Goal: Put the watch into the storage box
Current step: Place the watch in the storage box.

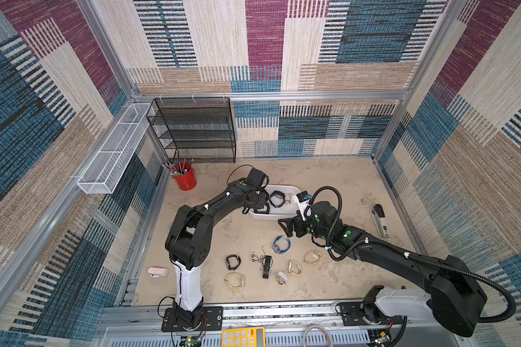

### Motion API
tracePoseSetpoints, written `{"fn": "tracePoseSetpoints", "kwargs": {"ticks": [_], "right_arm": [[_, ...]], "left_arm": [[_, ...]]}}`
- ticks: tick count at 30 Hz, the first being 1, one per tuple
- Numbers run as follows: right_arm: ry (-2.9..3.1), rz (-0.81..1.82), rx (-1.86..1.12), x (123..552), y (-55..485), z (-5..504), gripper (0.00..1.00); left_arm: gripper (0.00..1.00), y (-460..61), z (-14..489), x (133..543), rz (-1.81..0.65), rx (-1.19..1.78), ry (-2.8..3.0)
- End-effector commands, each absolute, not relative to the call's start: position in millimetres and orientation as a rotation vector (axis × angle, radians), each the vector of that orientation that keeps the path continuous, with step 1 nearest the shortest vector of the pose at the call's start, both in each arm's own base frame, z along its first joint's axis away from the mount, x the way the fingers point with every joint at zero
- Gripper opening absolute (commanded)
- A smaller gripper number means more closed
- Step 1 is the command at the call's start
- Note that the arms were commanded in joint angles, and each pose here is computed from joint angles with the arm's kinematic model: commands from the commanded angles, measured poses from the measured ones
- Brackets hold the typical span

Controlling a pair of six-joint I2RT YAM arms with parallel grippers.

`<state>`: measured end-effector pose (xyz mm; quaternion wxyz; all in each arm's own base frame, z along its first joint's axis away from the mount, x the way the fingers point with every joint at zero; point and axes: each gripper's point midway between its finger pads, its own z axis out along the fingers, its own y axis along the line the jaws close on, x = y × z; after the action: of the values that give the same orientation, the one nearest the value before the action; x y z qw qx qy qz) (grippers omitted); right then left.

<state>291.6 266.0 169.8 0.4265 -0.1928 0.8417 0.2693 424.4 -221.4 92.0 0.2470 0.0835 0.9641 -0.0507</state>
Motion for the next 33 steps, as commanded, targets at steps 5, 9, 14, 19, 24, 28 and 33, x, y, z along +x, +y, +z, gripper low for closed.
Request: {"fn": "tracePoseSetpoints", "kwargs": {"ticks": [5,9,14,19,24,28,33], "right_arm": [[2.033,0.708,-0.454,298,271,193,1.0],[2.035,0.697,-0.44,299,269,192,1.0],[2.048,0.703,-0.437,301,272,191,1.0],[2.055,0.701,-0.438,300,272,186,1.0],[2.061,0.707,-0.438,302,274,187,1.0],[2.091,0.677,-0.418,302,269,178,1.0],[2.139,0.639,-0.376,302,261,172,1.0]], "left_arm": [[0.62,-229,121,417,-0.263,0.175,2.577],[0.76,-237,146,411,-0.399,0.179,2.484],[0.88,-243,173,392,-0.585,0.175,2.325],[0.94,-234,175,375,-0.632,0.155,2.265],[0.97,-231,176,364,-0.652,0.167,2.259],[0.99,-230,170,355,-0.673,0.187,2.256],[1.0,-223,168,341,-0.666,0.203,2.262]]}}
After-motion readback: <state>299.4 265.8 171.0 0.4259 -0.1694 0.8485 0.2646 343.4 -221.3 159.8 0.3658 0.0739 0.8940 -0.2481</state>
